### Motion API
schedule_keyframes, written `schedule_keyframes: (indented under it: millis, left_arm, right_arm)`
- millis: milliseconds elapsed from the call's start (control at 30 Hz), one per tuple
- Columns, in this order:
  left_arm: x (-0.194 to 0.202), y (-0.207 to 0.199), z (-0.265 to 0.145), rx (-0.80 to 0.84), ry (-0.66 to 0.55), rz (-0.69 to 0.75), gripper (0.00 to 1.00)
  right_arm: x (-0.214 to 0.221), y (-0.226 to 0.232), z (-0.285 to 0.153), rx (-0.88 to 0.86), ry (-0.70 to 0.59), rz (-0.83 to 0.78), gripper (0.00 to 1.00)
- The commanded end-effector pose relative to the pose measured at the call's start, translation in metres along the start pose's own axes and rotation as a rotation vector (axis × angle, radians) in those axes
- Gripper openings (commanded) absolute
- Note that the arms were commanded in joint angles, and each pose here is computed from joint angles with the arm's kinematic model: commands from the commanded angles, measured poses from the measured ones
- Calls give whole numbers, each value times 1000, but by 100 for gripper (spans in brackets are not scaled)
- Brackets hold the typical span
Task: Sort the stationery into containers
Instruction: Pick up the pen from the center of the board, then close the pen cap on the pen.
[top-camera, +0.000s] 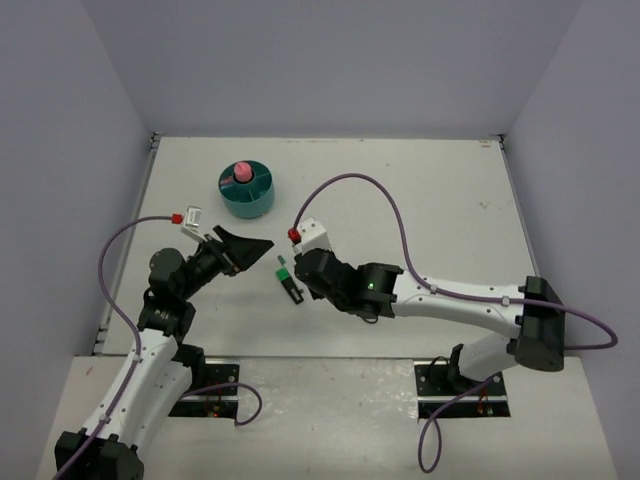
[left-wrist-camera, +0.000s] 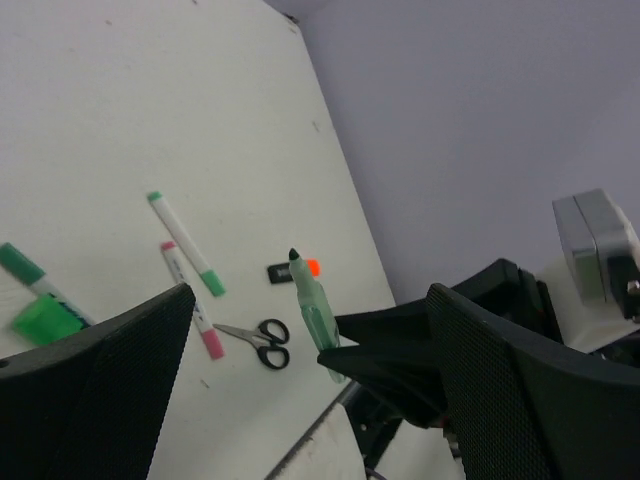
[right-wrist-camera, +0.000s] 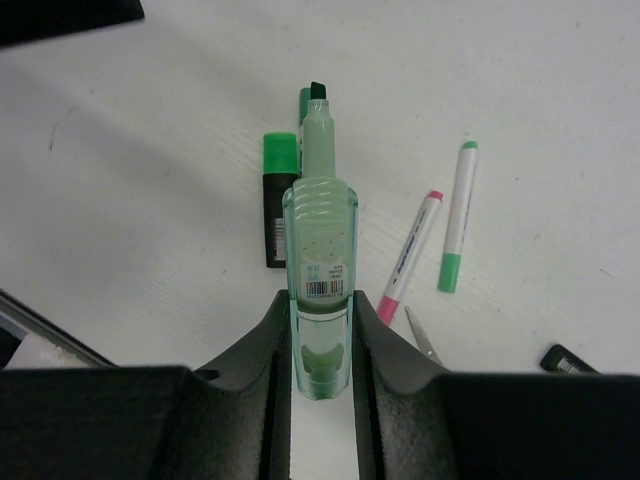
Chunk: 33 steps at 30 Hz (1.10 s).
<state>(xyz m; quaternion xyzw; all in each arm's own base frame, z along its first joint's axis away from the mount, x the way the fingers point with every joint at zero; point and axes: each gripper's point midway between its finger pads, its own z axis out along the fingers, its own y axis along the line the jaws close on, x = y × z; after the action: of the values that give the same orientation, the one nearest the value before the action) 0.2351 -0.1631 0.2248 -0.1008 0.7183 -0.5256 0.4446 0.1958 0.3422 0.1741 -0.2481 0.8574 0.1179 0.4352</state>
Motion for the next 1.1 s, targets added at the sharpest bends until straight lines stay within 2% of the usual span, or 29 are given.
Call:
schedule_keyframes:
  millis: [0,100,300,467,533,800,867,933,967,1067]
  left_arm:
    - [7,-75,-2,321,32,92,100]
    - [15,-75,11,301,43,86,96]
    - [17,-63,30,236,38,89,82]
    - [18,-59,39,230,48,83,81]
    - [21,-62,42,255,61,67,75]
    - [31,-81,50,327,91,57,73]
    - [32,-83,51,334,91,58,66]
    - [34,-82,54,330,94,56,45]
    - [35,-81,55,328,95,54,39]
    - [36,-79,58,325,97,48,28]
  right_arm:
    - [-28,-19,-20,60,-104,87,0]
    - [-35,-21,-27,57,-119,98,0]
    - [-38,-20,-36,30,-125,120,0]
    - [-39,-17,-43,-19,-147,136,0]
    - [-41,-13,-44,-56,-173,140,0]
    - [-47,-2,-44,-101,-178,124,0]
    - [-47,0,-44,-111,-179,125,0]
    - [-47,1,-44,-112,-179,125,0]
    - [-47,0,-44,-113,-179,125,0]
    - [-44,3,-44,-132,-174,122,0]
